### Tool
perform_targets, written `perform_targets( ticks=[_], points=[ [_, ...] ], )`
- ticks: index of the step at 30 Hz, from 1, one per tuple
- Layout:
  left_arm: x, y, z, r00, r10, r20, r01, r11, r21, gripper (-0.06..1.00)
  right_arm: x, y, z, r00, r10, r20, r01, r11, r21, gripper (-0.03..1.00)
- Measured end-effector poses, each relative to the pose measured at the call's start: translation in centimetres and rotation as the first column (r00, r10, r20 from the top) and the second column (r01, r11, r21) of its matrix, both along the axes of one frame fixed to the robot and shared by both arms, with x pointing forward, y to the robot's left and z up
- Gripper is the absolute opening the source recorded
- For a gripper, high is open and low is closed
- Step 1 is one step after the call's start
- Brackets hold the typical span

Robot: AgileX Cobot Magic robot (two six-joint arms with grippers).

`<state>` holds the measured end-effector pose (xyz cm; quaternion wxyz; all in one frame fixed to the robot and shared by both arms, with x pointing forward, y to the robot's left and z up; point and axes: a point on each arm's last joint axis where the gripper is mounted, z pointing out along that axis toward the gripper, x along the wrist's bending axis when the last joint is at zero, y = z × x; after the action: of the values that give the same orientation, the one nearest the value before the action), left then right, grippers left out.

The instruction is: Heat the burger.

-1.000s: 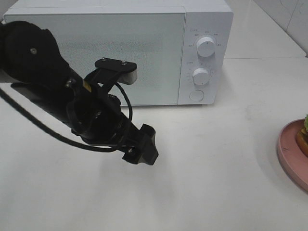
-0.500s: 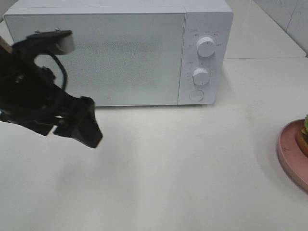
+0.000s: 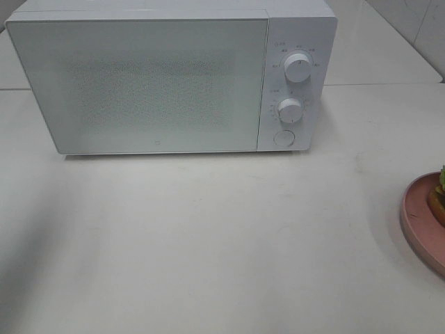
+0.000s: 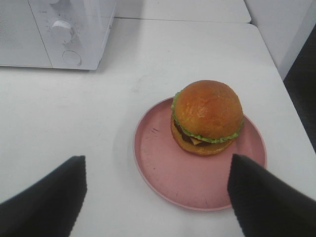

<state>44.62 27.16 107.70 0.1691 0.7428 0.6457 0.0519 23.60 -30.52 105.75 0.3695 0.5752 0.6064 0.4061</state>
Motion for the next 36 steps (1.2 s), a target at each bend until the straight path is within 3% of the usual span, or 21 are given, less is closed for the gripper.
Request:
perform_targets(
  ticks=[6,22,30,34,35,36],
  points=[
    [-3.3,2.1,-0.7,0.995,0.102,0.004,-0.102,0.995,0.005,0.98,0.0,0.0,0.0,1.0,0.0,0.0,0.0,1.0,0.0,0.76],
    [-11.6,2.0,-2.8,0.978,0.113,0.177,-0.114,0.993,-0.003,0.98,0.0,0.0,0.0,1.0,0.0,0.0,0.0,1.0,0.0,0.76],
    [-14.8,1.8,-3.1,0.936,0.114,0.333,-0.116,0.993,-0.015,0.98,0.0,0.0,0.0,1.0,0.0,0.0,0.0,1.0,0.0,0.76],
    [-16.6,1.8,-2.5,0.888,0.114,0.446,-0.115,0.993,-0.026,0.98,0.0,0.0,0.0,1.0,0.0,0.0,0.0,1.0,0.0,0.76],
    [-16.6,1.8,-2.5,0.888,0.114,0.446,-0.115,0.993,-0.026,0.98,0.0,0.0,0.0,1.0,0.0,0.0,0.0,1.0,0.0,0.76],
    [-17.5,1.7,-2.3,0.862,0.113,0.495,-0.114,0.993,-0.028,0.98,0.0,0.0,0.0,1.0,0.0,0.0,0.0,1.0,0.0,0.76]
  ],
)
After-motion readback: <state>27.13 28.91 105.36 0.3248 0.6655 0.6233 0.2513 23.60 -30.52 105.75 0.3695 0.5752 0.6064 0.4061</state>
